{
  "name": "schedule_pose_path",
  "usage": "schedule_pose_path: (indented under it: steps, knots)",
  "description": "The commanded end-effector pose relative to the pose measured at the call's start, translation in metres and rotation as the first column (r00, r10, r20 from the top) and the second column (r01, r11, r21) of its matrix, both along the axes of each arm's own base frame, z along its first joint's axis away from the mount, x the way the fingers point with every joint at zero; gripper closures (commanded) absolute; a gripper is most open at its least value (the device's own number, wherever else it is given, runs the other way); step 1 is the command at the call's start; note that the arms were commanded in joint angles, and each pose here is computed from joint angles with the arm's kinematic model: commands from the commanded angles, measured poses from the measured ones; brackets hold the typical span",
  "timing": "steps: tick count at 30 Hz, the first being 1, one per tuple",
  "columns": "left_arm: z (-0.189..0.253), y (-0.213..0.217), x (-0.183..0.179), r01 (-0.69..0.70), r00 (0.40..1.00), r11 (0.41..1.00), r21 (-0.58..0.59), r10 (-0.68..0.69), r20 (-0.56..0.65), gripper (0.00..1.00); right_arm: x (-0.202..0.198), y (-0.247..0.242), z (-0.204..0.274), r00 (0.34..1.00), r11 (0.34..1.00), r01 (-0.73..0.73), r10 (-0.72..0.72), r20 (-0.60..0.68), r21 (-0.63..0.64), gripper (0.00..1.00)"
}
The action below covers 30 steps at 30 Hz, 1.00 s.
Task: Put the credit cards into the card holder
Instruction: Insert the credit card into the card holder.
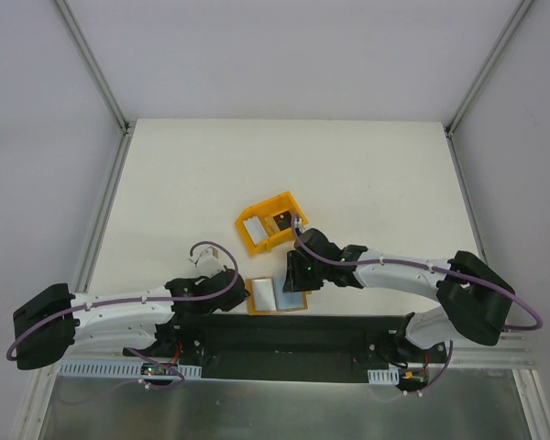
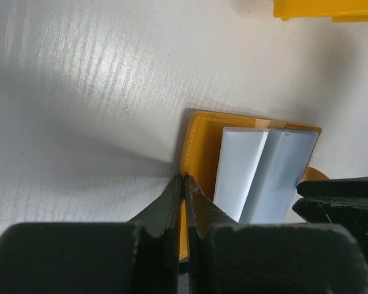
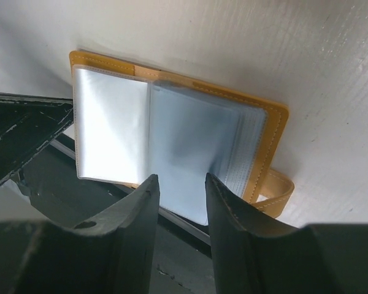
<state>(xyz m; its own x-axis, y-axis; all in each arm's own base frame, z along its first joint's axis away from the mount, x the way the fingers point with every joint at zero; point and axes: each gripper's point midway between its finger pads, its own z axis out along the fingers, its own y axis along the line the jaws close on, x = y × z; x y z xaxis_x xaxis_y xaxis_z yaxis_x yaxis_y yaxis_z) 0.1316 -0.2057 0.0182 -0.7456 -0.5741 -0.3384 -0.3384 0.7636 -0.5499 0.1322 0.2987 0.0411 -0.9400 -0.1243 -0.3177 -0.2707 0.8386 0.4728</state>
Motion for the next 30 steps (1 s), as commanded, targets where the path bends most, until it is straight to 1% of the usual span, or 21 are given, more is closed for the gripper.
schedule_pose_path:
  steps: [1,7,14,20,23,25,30]
  knots:
    - [-0.003,0.006,-0.002,0.006,1.0,1.0,0.004,-0.006,0.021,1.0,0.009,0.003,0.009,0.999,1.0,0.009,-0.009,0.047,-0.017,0.61]
    - [-0.003,0.006,-0.002,0.011,0.999,1.0,-0.029,-0.01,0.034,1.0,0.0,0.013,-0.002,1.0,0.999,-0.025,0.025,-0.003,-0.038,0.61]
    - [-0.002,0.003,-0.001,0.014,0.999,0.999,-0.039,-0.013,0.037,1.0,-0.007,0.039,0.007,0.995,0.995,-0.099,0.099,0.008,0.021,0.63]
    - [-0.001,0.001,0.0,0.011,0.999,0.999,-0.051,-0.009,0.042,1.0,-0.01,0.06,0.006,0.991,0.989,-0.125,0.129,-0.037,0.083,0.63]
    - [-0.006,0.004,-0.001,-0.006,0.999,0.998,-0.062,0.009,0.036,1.0,-0.011,0.071,0.008,0.988,0.981,-0.136,0.145,-0.06,0.138,0.62]
    - [-0.01,0.008,-0.002,-0.019,0.999,0.998,-0.066,0.021,0.036,1.0,-0.006,0.084,0.018,0.988,0.966,-0.136,0.149,-0.047,0.219,0.61]
    - [-0.016,0.017,-0.003,-0.053,0.998,0.995,-0.089,0.057,0.04,1.0,-0.004,0.108,0.053,0.98,0.904,-0.175,0.2,-0.024,0.39,0.59]
